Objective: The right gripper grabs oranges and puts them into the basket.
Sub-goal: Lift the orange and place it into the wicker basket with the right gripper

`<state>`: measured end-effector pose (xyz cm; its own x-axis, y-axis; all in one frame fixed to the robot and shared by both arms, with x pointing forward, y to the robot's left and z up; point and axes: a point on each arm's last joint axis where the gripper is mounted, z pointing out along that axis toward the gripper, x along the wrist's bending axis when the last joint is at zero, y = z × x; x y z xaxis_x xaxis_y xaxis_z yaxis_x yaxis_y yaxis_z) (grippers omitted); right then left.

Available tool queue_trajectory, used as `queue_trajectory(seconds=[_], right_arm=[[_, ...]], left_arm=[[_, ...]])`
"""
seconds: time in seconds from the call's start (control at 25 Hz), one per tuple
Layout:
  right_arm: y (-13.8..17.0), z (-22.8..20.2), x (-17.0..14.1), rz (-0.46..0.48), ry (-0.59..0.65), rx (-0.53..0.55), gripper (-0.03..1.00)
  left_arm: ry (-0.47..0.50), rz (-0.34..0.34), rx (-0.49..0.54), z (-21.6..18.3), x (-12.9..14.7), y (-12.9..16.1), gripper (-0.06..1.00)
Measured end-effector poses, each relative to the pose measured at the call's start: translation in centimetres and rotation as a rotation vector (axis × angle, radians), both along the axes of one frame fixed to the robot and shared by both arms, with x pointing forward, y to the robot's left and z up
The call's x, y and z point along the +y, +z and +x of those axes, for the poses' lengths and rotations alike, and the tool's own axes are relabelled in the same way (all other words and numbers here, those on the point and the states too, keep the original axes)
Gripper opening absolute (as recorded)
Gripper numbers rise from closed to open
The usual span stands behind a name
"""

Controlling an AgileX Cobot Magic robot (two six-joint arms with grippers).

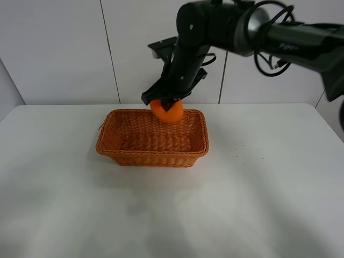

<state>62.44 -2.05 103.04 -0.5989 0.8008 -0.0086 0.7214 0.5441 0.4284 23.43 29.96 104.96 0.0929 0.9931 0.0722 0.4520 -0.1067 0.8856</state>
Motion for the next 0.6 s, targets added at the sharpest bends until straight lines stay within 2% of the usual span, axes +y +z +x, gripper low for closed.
queue_trajectory(seconds=[0.2, 0.24, 0.32, 0.48, 0.6], right_arm=[[-6.3, 1.4, 1.4, -0.046, 0.010, 0.044, 0.11], [-7.1, 1.5, 1.4, -0.055, 0.010, 0.056, 0.14], [-8.4, 1.7, 1.5, -0.071, 0.010, 0.076, 0.25], [-8.5, 1.7, 1.5, -0.072, 0.010, 0.078, 0.57], [-7.9, 1.5, 1.4, -0.072, 0.010, 0.076, 0.66]], left_arm=[[0.000, 0.000, 0.000, 0.0, 0.0, 0.0, 0.88], [0.000, 0.000, 0.000, 0.0, 0.0, 0.0, 0.88], [0.000, 0.000, 0.000, 0.0, 0.0, 0.0, 0.88], [0.000, 0.000, 0.000, 0.0, 0.0, 0.0, 0.88], [0.000, 0.000, 0.000, 0.0, 0.0, 0.0, 0.88]])
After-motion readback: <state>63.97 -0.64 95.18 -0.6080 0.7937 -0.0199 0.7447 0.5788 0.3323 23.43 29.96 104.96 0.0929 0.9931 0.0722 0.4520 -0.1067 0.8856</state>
